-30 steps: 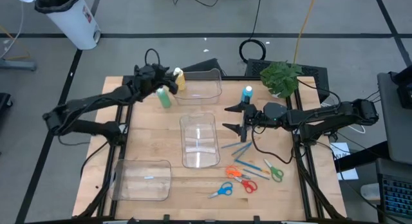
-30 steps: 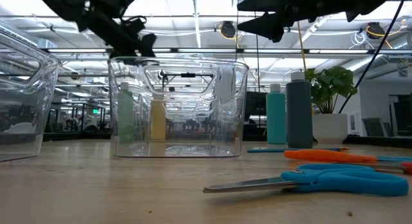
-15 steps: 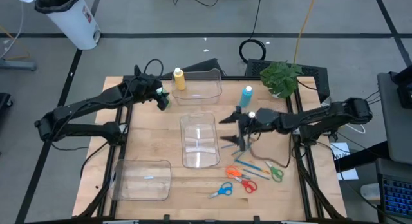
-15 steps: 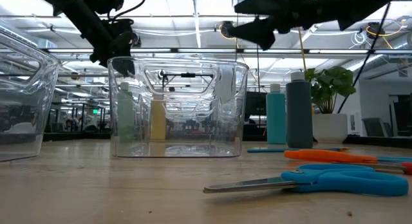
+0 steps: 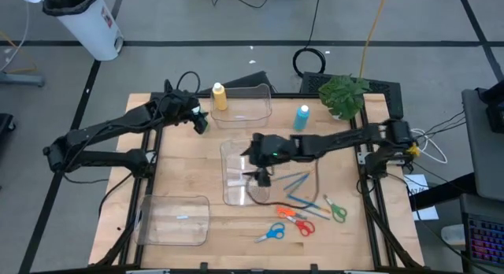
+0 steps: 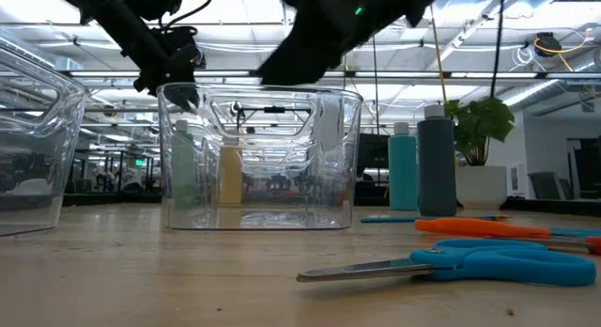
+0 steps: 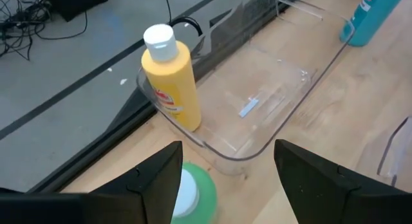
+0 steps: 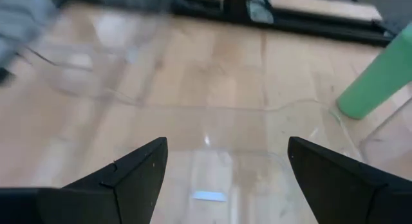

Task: Pick & Place Paint Supplies
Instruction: Adjust the middle transparent bin

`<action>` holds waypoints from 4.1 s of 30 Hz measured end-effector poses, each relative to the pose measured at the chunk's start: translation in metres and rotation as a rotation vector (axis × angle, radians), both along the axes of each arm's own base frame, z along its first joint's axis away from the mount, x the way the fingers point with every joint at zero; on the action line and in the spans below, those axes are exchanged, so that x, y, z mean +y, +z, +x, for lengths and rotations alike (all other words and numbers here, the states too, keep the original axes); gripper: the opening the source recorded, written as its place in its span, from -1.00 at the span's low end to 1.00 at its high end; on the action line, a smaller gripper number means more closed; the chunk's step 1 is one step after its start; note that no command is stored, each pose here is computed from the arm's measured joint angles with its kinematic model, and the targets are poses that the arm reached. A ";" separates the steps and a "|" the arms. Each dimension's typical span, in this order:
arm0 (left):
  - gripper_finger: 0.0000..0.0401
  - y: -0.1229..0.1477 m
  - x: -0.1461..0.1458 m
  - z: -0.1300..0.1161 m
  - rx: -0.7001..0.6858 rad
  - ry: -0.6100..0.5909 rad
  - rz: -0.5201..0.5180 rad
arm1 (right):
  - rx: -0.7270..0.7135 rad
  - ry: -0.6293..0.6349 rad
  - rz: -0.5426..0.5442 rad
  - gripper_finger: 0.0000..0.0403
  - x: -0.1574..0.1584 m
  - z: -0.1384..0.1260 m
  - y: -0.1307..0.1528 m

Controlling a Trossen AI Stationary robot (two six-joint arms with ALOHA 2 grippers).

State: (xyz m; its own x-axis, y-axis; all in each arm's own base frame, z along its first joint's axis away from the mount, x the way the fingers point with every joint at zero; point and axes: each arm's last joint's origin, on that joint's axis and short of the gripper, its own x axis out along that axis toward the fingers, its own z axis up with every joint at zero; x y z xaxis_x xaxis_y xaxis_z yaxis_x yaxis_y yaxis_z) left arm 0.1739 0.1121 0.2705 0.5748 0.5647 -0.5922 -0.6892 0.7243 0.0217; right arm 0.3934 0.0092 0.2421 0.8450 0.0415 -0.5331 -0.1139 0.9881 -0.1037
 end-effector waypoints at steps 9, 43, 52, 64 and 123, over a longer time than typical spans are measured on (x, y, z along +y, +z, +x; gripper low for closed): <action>0.26 0.001 0.000 0.000 -0.006 -0.001 0.006 | 0.129 -0.086 -0.007 0.54 -0.039 0.027 -0.041; 0.26 0.001 0.000 0.000 0.008 -0.016 0.022 | 0.049 -0.494 -0.156 0.54 -0.117 0.020 -0.036; 0.26 0.001 0.000 0.000 0.011 -0.019 0.025 | 0.016 -0.269 0.102 0.54 -0.073 0.005 0.009; 0.26 0.001 0.000 0.000 0.009 -0.017 0.022 | -0.025 0.227 0.406 0.54 0.062 -0.007 0.020; 0.26 -0.001 -0.001 0.000 0.003 -0.005 -0.015 | 0.013 0.013 0.199 0.54 0.072 0.013 -0.029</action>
State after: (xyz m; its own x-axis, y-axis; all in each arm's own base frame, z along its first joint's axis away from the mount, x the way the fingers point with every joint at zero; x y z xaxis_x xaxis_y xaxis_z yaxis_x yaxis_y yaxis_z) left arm 0.1736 0.1115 0.2696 0.5759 0.5527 -0.6025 -0.6856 0.7279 0.0125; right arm 0.4059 0.0814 0.2127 0.8367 0.1580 -0.5244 -0.1269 0.9874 0.0950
